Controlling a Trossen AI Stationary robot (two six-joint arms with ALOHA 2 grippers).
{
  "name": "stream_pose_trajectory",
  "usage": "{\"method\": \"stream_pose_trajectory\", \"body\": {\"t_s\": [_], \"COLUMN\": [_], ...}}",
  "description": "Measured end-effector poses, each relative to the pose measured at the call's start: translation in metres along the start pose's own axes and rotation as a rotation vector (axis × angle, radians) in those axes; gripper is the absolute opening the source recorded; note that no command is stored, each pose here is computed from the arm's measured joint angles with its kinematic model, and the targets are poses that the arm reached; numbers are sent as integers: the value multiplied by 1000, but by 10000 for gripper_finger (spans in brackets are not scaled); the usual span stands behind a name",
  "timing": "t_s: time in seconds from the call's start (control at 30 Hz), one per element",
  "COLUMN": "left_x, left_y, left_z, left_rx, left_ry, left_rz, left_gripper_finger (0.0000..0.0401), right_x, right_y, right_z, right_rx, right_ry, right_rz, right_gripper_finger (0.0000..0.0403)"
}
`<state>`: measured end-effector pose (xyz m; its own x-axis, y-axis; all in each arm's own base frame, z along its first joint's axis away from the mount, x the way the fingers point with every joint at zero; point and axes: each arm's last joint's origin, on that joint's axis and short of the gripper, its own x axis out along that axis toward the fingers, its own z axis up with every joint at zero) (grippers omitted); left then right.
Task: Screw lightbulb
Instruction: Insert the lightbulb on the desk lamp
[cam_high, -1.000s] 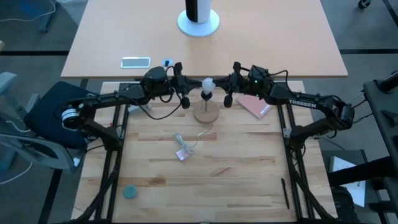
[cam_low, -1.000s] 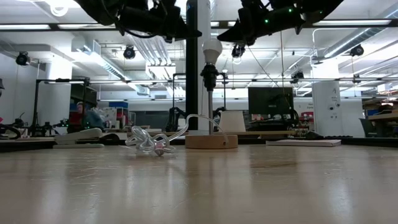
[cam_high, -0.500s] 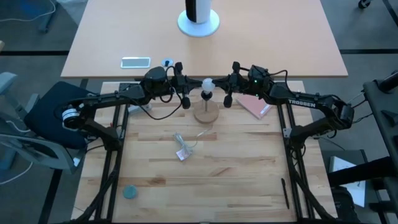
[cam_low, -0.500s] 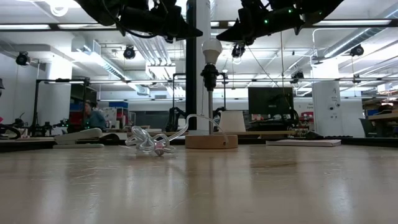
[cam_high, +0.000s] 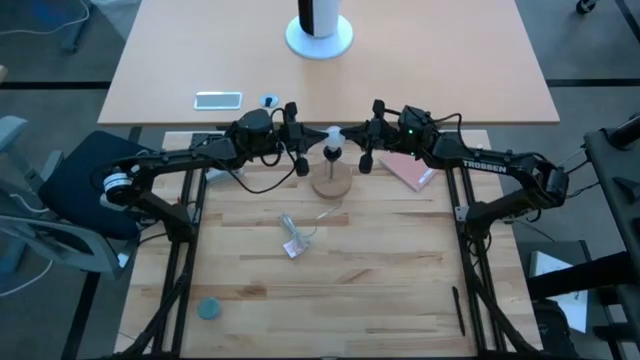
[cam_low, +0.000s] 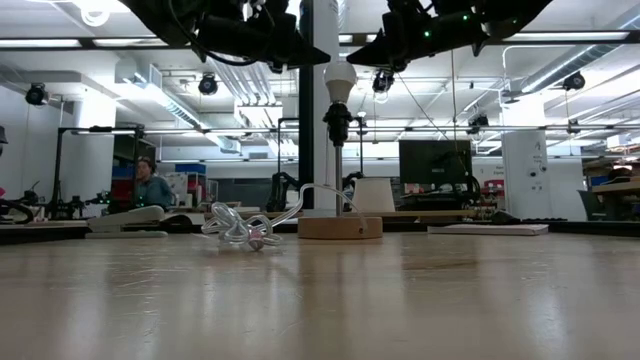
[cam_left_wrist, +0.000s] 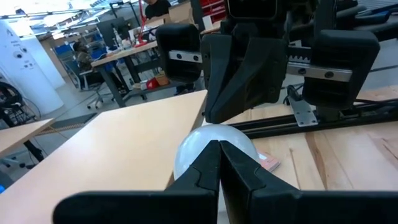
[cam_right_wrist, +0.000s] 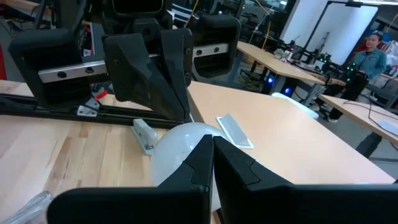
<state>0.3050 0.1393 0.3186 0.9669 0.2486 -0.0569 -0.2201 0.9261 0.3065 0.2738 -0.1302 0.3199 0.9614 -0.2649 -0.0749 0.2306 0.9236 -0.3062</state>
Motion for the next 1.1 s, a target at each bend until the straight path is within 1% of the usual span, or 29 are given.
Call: {"method": "stream_pose_trajectory", "body": {"t_s": [0.47, 0.6, 0.63, 0.7, 0.77, 0.9, 1.1], "left_x": [3, 3, 3, 3, 3, 3, 3], "left_y": [0, 0, 0, 0, 0, 0, 0], "left_z": [-5, -6, -6, -6, -6, -7, -8], "left_rx": [-5, -7, -7, -7, -8, -9, -21], "left_ry": [26, 30, 30, 32, 37, 41, 53], "left_rz": [20, 19, 19, 19, 18, 17, 16], "left_gripper_finger": [0, 0, 0, 0, 0, 0, 0], "right_x": [0, -2, -3, -8, -9, -6, 3], "right_y": [-1, -2, -2, -4, -5, -4, -2], "right_z": [3, 4, 6, 8, 5, -4, -12], "right_rx": [-5, 6, 12, 17, 13, 24, 39], "right_ry": [-29, -29, -28, -5, 50, 96, 109], "right_rz": [-10, -24, -42, -102, -154, -148, -120], "right_gripper_finger": [7, 7, 7, 7, 7, 7, 7]}}
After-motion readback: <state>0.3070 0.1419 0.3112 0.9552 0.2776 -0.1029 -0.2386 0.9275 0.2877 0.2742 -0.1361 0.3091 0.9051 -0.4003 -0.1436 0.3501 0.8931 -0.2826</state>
